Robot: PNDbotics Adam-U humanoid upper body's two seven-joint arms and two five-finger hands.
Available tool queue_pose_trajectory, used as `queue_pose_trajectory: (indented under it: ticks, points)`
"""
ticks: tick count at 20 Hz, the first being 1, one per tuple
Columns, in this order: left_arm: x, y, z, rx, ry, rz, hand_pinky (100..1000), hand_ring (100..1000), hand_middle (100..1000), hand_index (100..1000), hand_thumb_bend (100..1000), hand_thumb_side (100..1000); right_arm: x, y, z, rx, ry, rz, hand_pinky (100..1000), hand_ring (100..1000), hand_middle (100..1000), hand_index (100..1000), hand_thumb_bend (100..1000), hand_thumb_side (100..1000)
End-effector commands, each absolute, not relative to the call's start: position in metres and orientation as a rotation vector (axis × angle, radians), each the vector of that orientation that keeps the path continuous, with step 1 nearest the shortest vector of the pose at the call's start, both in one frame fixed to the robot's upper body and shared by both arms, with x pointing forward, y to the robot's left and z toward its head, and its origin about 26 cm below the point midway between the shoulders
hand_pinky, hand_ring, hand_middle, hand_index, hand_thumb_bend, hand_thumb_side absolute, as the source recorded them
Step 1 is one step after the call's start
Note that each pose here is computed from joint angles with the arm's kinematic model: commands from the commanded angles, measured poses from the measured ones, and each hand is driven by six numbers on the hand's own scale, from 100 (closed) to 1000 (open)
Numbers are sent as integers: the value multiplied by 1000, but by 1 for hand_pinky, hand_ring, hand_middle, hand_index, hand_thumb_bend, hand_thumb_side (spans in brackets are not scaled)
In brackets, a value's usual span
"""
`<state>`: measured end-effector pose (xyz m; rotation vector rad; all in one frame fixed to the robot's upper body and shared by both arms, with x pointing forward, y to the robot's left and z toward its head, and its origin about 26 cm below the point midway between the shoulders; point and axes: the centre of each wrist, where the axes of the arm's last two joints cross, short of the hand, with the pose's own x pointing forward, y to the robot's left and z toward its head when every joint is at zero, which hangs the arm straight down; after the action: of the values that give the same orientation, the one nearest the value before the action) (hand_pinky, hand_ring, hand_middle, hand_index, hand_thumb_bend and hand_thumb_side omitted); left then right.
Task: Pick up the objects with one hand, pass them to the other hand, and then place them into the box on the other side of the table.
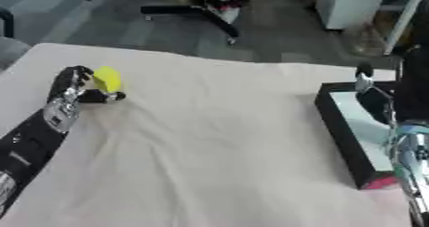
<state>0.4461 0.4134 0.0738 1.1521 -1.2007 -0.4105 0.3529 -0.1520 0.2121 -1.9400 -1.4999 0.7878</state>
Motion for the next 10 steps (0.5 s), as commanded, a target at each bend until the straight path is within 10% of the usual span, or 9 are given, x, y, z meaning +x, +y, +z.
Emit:
queue_pose_trajectory:
  ticks: [1,5,10]
  points:
    - [451,412,86,1186,-1238,-395,518,465,418,531,624,194,351,-151,221,-1951,-1531,759,684,872,875,1000,391,511]
    - [453,411,92,1184,-1305,-347,464,404,350,459,417,100,351,-151,220,-1950,-1528,761,685,872,875,1000,385,513]
    - [456,412,124,1130,-1448,-359,459,399,348,456,383,100,351,-151,218,-1950,-1532,778,689,872,875,1000,381,510]
